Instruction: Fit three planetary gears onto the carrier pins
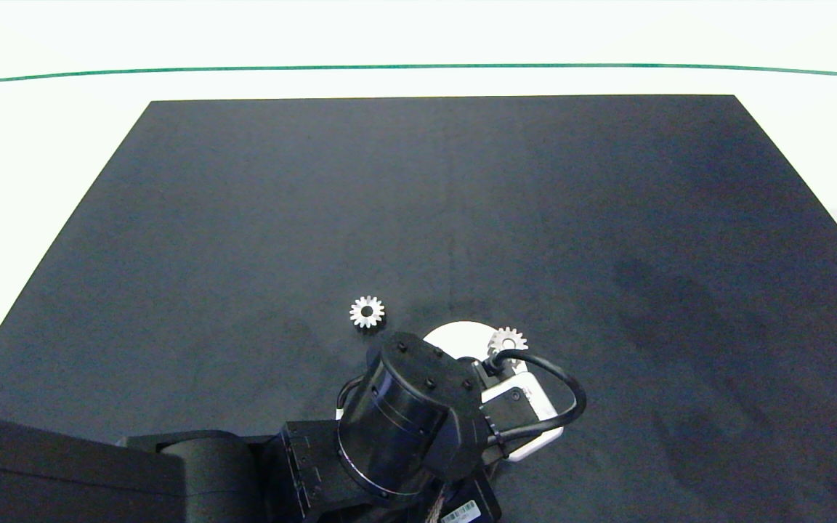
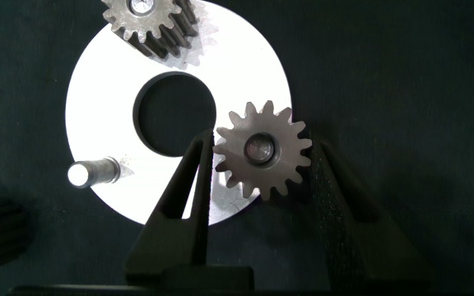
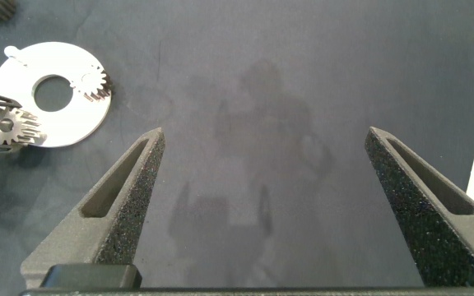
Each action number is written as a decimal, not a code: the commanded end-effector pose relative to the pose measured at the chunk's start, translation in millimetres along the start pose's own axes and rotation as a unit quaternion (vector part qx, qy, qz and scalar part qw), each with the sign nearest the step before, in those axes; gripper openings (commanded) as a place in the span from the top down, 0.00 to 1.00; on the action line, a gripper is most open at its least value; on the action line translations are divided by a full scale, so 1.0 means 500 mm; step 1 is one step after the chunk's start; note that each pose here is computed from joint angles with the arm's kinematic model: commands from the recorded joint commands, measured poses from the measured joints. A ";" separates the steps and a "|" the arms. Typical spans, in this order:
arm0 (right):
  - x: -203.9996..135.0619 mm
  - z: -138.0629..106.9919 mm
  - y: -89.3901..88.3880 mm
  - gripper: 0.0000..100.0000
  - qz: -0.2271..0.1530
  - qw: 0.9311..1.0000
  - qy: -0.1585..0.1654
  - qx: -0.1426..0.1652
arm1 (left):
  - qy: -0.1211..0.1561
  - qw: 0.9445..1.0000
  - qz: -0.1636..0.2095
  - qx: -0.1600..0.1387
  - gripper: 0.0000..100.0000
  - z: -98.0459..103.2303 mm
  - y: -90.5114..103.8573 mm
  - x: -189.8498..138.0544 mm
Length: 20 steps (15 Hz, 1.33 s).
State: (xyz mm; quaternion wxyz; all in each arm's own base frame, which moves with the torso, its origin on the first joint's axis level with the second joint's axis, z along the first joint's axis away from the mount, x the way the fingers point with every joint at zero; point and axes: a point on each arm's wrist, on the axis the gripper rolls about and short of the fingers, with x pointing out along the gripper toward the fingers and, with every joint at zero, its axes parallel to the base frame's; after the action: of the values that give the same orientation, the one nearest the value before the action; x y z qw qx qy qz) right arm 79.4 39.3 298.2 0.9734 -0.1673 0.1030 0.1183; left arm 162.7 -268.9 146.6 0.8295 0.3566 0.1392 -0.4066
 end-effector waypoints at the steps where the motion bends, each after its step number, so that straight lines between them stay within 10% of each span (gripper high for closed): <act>1: 0.000 0.000 0.000 0.00 -0.001 1.000 0.001 -0.001 | 0.001 1.000 -0.001 -0.004 0.00 -0.001 -0.002 0.003; 7: 0.000 0.000 0.000 0.00 -0.001 1.000 0.001 -0.001 | -0.002 1.000 0.000 -0.007 0.00 -0.001 0.000 -0.005; 9: -0.001 0.000 0.000 0.00 -0.001 1.000 0.000 -0.001 | -0.037 0.999 0.023 -0.029 0.00 0.014 0.039 -0.081; 12: 0.001 0.017 0.001 0.00 0.009 1.000 -0.011 -0.001 | 0.006 0.998 0.050 -0.037 0.00 -0.017 0.106 -0.159; 20: -0.005 0.019 -0.002 0.00 0.005 1.000 -0.016 0.001 | -0.022 0.990 0.103 -0.098 0.00 -0.062 0.259 -0.135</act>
State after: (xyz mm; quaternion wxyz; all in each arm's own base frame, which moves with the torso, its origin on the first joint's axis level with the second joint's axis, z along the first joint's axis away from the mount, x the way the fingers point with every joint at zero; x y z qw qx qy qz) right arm 79.4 41.5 307.9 0.9745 -0.1626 0.0890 0.1267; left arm 210.9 -154.0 223.5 0.8974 0.2775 0.1206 -0.3210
